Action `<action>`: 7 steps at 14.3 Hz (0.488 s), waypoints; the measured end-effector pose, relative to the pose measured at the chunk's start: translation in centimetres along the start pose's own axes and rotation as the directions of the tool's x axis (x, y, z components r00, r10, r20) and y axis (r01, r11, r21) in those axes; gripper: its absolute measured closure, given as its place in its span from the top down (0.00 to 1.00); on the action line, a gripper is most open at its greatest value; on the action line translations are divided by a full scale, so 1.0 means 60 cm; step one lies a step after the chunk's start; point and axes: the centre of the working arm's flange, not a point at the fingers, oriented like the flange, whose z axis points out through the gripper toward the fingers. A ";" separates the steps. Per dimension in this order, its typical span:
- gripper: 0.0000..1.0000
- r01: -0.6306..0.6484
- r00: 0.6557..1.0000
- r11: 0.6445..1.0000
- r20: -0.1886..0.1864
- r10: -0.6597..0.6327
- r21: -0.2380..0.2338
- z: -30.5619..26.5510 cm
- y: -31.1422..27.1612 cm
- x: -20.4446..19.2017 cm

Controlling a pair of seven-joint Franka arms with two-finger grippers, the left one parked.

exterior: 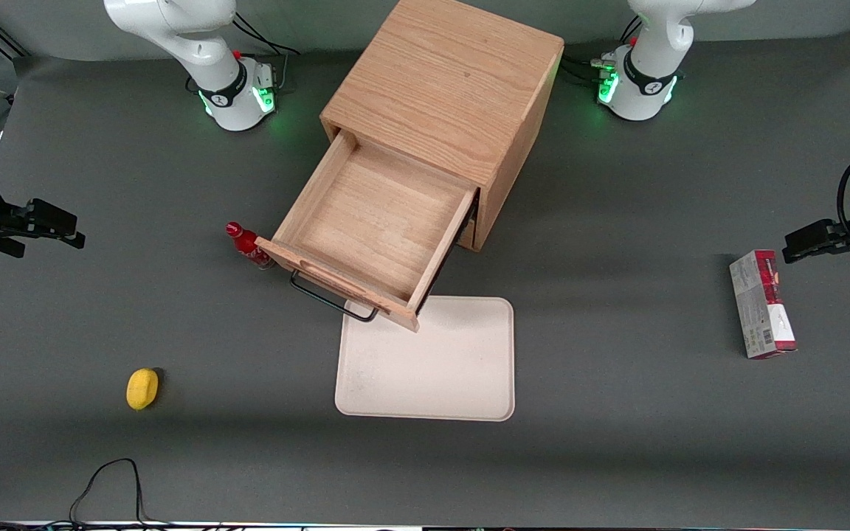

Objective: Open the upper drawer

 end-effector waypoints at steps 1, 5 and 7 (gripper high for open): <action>1.00 0.000 1.000 1.000 0.002 0.000 -0.005 0.002 0.000 0.000; 1.00 0.001 1.000 1.000 0.002 -0.001 -0.011 0.011 0.001 0.005; 1.00 0.001 1.000 1.000 0.002 -0.001 -0.012 0.011 0.001 0.005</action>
